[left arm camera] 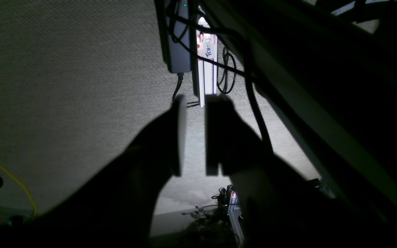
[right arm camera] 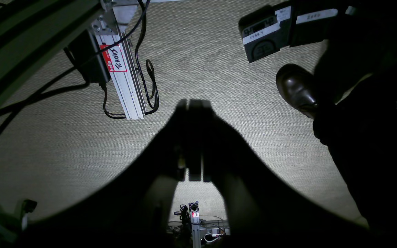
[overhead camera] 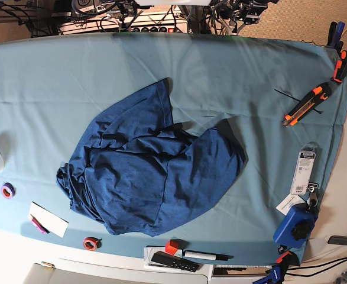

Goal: Layout the t-shirt on the table in an organized manner, then fold the t-shirt properly

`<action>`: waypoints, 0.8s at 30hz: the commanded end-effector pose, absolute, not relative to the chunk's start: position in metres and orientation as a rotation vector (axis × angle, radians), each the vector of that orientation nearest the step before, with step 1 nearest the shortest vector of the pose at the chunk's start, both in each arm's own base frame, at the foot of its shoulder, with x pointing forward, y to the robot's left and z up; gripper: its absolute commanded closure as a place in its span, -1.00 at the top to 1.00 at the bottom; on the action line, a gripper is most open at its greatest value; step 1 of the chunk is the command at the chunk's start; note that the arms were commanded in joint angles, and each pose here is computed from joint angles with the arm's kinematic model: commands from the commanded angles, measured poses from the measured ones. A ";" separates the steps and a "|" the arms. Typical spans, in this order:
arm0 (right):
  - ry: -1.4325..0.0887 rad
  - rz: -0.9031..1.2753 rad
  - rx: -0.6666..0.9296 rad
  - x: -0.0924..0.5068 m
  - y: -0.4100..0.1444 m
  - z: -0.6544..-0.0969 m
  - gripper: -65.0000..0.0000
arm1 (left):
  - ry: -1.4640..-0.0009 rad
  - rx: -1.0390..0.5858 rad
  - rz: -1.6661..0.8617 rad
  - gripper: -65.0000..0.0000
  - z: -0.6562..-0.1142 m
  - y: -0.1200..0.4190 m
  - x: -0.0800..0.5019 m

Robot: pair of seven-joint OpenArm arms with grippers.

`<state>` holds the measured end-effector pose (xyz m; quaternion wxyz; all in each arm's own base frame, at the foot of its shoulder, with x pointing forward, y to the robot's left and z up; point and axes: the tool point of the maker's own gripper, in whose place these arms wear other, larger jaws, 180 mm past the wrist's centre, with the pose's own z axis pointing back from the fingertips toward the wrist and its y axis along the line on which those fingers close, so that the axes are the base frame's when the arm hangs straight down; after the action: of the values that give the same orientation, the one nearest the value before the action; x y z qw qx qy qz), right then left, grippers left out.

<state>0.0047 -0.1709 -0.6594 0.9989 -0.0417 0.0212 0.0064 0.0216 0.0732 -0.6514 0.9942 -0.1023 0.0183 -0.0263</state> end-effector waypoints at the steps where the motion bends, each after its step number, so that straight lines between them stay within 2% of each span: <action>1: 0.034 0.014 -0.094 0.006 -0.176 -0.659 -1.00 | 0.030 -0.215 -0.051 -0.73 -0.651 0.072 0.024; 24: 0.039 0.016 -0.094 -0.001 -0.176 -0.659 -1.00 | 0.038 -0.212 -0.049 -0.73 -0.651 0.075 0.015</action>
<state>0.0010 -0.1716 -0.6594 0.9989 -0.0431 0.0197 0.0065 0.0183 0.0742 -0.6508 0.9942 -0.1032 0.0169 -0.0251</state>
